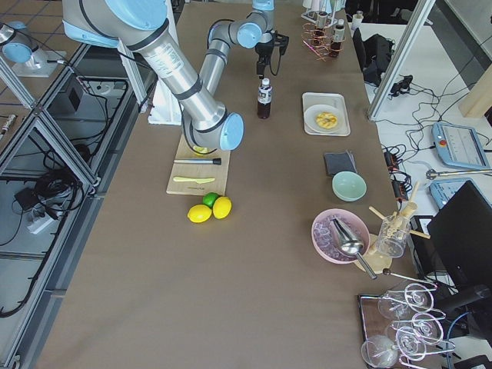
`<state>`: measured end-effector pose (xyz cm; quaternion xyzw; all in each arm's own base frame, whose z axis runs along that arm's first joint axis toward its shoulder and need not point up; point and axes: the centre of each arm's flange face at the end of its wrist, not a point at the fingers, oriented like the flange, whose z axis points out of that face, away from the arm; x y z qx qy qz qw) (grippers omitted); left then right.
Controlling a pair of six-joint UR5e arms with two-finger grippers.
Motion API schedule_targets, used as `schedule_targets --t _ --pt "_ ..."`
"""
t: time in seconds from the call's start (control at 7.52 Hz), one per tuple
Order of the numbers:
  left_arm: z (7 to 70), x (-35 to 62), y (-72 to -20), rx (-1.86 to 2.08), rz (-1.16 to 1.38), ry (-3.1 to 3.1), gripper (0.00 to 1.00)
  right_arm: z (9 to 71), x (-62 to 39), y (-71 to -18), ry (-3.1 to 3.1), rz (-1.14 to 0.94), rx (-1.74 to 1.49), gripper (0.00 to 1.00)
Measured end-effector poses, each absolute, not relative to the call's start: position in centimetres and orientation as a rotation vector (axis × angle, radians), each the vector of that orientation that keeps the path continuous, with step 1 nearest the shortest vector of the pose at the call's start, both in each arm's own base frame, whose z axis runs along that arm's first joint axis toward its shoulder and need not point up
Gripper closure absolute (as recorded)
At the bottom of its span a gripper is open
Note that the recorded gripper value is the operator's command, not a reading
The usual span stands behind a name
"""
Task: Place tea on tray
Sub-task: 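Lower the right gripper over the bottle cap and grasp it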
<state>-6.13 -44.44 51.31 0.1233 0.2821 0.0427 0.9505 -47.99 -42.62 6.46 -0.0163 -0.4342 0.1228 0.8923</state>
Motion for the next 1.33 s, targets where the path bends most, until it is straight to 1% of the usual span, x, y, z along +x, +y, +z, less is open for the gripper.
schedule_targets --t 0.27,0.67,0.93,1.33 --pt "55.5 -6.8 -43.2 0.202 0.16 0.617 0.02 5.9 -46.8 -43.4 -0.868 0.244 -0.025 0.0" --pt "60.4 -7.6 -40.0 0.114 0.142 0.707 0.02 6.0 -46.2 -43.9 -0.842 0.186 0.003 0.0" --pt "61.0 -7.3 -40.0 0.075 0.072 0.759 0.02 6.4 -46.0 -44.4 -0.835 0.164 0.014 0.0" --pt "61.1 -7.2 -40.0 0.066 0.049 0.778 0.02 6.9 -46.4 -44.7 -0.819 0.145 0.023 0.0"
